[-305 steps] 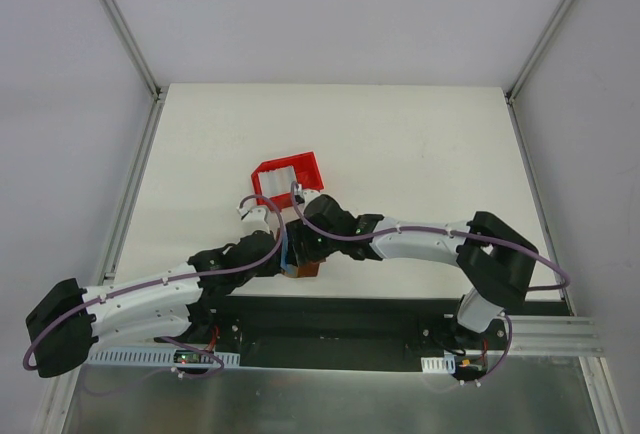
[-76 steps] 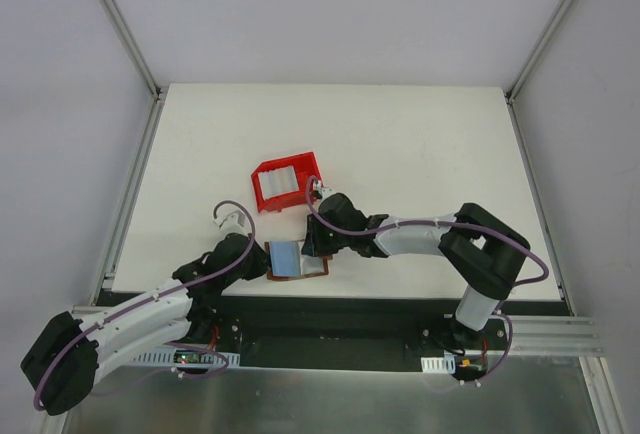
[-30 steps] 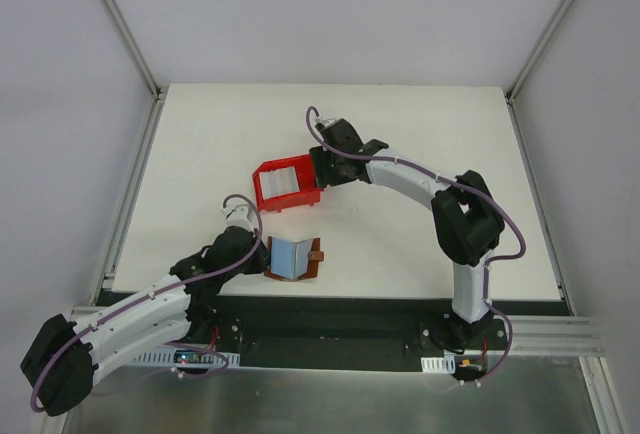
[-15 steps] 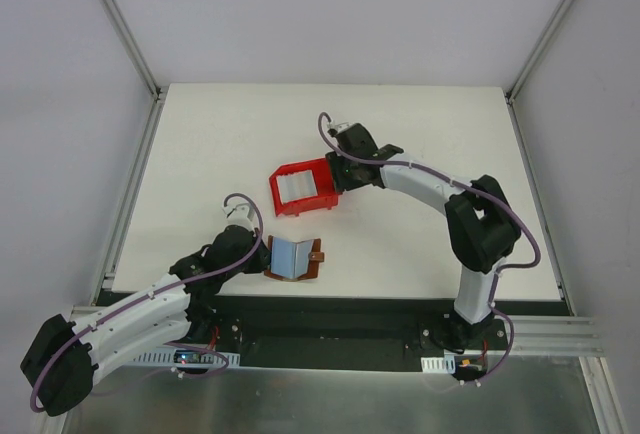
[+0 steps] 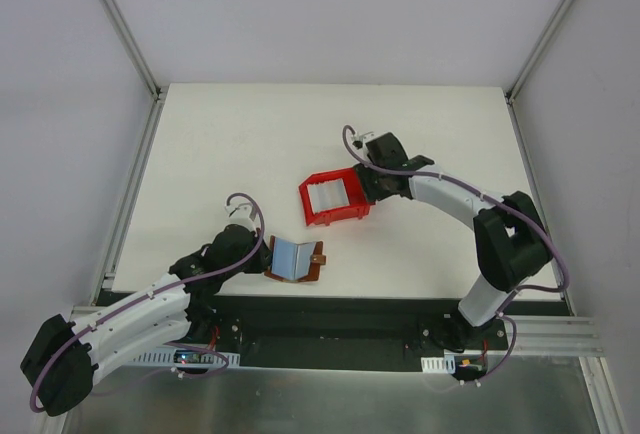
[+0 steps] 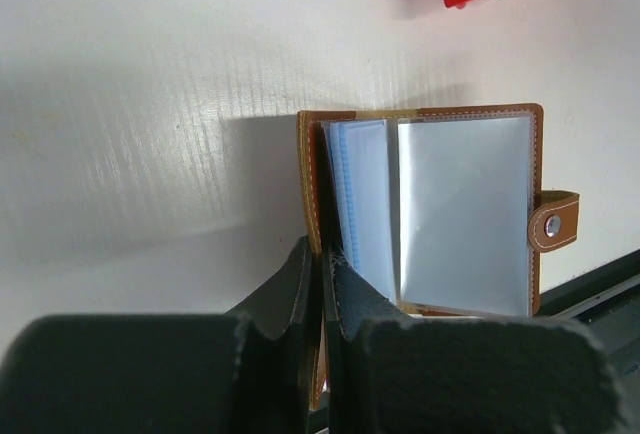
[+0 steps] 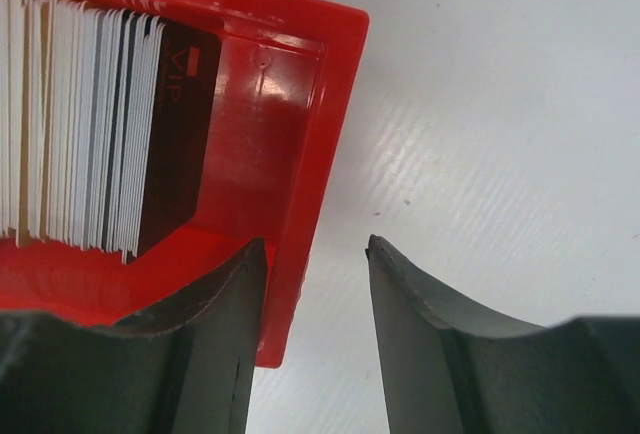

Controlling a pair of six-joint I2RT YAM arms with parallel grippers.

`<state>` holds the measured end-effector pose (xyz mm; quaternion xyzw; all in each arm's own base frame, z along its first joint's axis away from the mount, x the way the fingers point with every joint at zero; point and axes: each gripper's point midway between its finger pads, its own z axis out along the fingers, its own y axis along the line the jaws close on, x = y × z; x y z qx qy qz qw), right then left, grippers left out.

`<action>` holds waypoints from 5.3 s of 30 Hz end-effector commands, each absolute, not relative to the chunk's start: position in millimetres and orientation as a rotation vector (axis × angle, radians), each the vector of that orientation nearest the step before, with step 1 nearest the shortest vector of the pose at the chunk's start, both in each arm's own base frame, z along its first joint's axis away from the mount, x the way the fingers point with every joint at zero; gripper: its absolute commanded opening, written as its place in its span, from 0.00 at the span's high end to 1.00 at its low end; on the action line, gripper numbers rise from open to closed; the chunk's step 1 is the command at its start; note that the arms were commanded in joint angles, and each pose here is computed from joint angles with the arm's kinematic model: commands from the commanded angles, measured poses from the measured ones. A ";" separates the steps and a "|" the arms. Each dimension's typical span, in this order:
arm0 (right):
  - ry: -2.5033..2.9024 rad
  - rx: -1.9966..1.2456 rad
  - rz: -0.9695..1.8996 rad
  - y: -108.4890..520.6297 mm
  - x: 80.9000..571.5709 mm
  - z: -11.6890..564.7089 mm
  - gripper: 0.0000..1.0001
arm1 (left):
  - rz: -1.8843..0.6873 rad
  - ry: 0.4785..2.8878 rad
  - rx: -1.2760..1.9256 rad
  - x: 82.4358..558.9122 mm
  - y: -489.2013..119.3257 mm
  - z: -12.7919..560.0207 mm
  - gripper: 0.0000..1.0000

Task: Put the credit cards into the card holder
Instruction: Move the card holder to the center of the board, then pick up the credit card from the storage box.

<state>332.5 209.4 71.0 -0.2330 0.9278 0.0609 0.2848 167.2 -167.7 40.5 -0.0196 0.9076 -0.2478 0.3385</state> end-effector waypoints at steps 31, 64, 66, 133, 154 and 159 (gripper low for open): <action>2.450 -0.481 0.675 275.4 338.5 128.4 0.21 | -0.728 2.317 -0.165 176.5 -199.3 72.3 1.00; 2.559 -0.510 0.675 306.5 336.2 84.4 0.13 | -0.700 2.315 -0.258 173.6 -192.1 59.2 1.00; 2.538 -0.508 0.689 307.1 336.8 93.4 0.14 | -0.700 2.315 -0.257 173.7 -192.3 59.1 1.00; 2.388 -0.490 0.471 271.5 360.2 149.2 1.00 | -0.677 2.339 -0.239 170.8 -190.1 40.1 1.00; 2.272 -0.366 0.839 267.6 265.0 194.0 1.00 | -0.736 2.335 -0.143 166.3 -207.1 45.1 1.00; 2.308 -0.375 0.909 280.8 230.9 178.8 1.00 | -0.729 2.353 -0.138 164.7 -212.9 44.0 1.00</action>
